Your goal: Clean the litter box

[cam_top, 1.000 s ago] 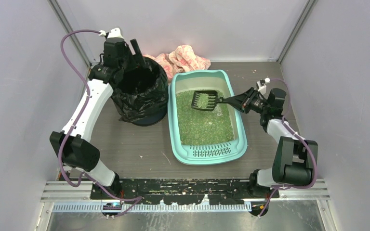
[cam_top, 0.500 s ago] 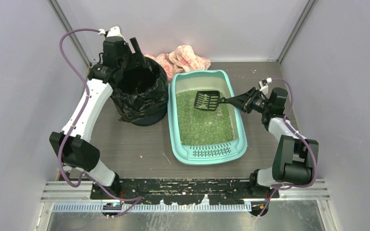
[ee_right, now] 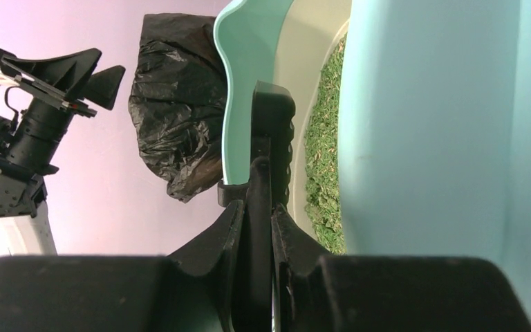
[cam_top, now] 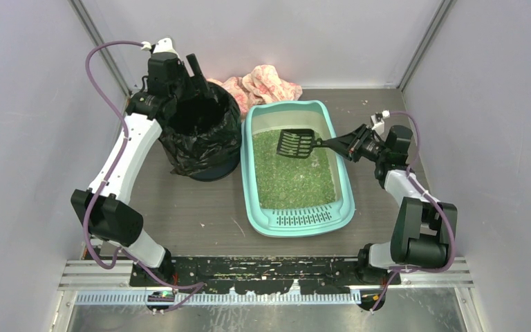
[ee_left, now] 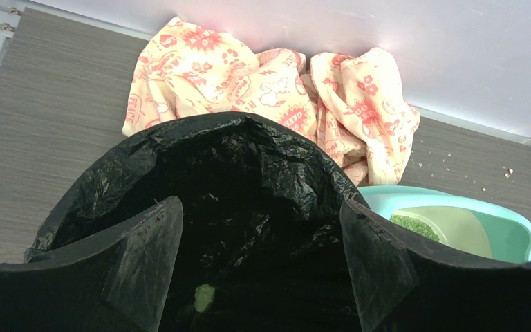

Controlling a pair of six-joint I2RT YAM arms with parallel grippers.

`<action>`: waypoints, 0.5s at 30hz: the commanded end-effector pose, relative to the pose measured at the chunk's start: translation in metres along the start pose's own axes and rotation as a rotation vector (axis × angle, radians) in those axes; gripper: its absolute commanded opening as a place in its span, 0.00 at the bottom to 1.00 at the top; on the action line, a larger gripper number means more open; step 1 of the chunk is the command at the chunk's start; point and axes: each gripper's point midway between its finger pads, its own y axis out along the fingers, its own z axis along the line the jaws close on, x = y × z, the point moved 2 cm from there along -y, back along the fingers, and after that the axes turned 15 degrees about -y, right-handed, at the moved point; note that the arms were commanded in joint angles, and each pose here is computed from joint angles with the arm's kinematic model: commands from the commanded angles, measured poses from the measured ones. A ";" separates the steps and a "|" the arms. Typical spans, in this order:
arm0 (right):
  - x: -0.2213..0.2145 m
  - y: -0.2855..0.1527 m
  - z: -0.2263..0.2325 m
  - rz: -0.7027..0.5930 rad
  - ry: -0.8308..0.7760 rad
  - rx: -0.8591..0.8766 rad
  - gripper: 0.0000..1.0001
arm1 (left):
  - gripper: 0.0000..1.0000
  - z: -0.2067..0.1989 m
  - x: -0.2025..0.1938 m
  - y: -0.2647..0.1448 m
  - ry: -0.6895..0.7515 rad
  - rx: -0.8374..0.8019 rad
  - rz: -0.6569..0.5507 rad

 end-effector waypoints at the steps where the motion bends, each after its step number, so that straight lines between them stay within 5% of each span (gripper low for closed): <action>1: 0.019 -0.015 0.024 -0.080 -0.136 0.041 0.01 | 0.84 -0.015 0.025 -0.014 -0.004 -0.058 -0.084; 15: 0.036 -0.025 0.096 -0.063 -0.301 0.219 0.01 | 0.84 -0.014 0.020 -0.015 -0.014 -0.064 -0.070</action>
